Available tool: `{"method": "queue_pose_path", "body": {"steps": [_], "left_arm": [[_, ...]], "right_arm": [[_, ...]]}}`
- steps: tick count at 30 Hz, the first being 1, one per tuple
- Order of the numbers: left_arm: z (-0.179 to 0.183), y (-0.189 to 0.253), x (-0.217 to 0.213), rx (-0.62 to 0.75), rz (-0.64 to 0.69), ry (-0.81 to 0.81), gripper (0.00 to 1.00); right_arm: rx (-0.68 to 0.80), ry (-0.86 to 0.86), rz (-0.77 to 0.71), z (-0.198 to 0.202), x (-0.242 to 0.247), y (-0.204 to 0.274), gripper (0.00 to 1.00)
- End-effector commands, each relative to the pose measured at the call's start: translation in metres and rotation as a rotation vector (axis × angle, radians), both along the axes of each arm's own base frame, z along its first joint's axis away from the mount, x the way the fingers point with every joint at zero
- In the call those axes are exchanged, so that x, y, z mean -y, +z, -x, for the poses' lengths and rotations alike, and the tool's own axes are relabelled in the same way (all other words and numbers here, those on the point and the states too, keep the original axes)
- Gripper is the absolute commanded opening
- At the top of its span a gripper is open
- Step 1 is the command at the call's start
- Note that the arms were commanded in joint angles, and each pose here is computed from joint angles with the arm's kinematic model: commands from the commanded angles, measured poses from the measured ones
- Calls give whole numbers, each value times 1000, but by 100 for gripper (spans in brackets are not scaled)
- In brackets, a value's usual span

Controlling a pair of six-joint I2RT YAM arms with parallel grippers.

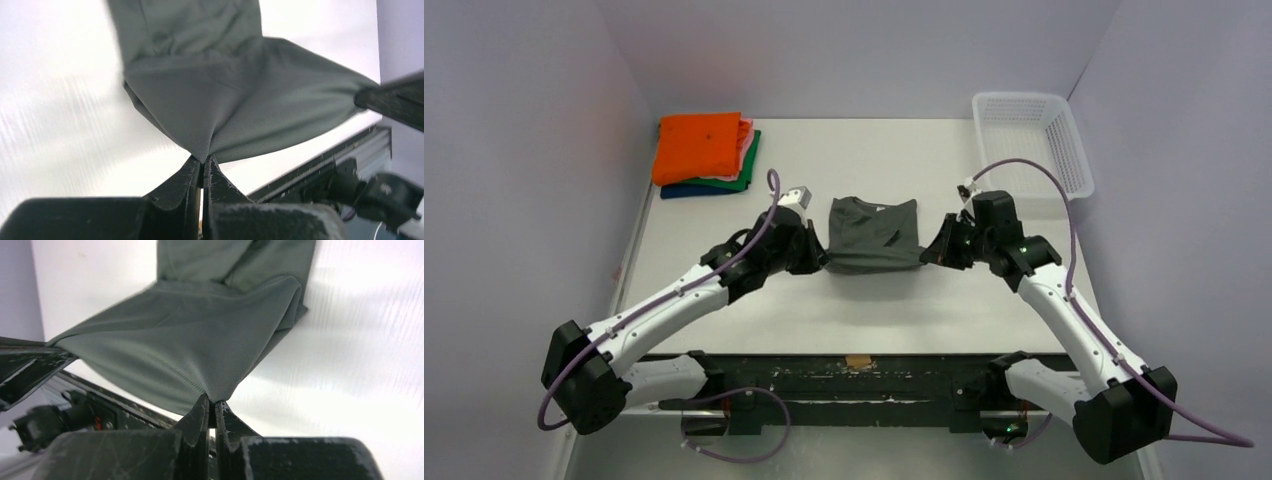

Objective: Fold and stack the t-shirts
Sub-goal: Fold the long partially folded tshirt into a neat square

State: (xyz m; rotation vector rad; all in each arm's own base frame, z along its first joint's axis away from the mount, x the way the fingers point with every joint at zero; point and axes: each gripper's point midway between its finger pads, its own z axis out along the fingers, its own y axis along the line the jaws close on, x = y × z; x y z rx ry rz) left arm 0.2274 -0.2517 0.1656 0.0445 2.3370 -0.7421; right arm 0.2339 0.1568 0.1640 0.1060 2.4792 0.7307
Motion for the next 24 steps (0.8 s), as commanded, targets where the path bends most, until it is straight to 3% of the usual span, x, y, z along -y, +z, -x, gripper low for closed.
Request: {"method": "queue_pose_path", "body": {"steps": [1,13,24], "left_arm": [[-48,12,-21,26,-5,113,0],[-119,34,-32,64,-26,172,0],[-207,-1,-26,-42,-53,175,0]], "right_arm": [[133,-109,-77,-45,2,43,0],[133,-163,-184,-113,4,47,0],[70,-172,-294,-204,13,1,0]]}}
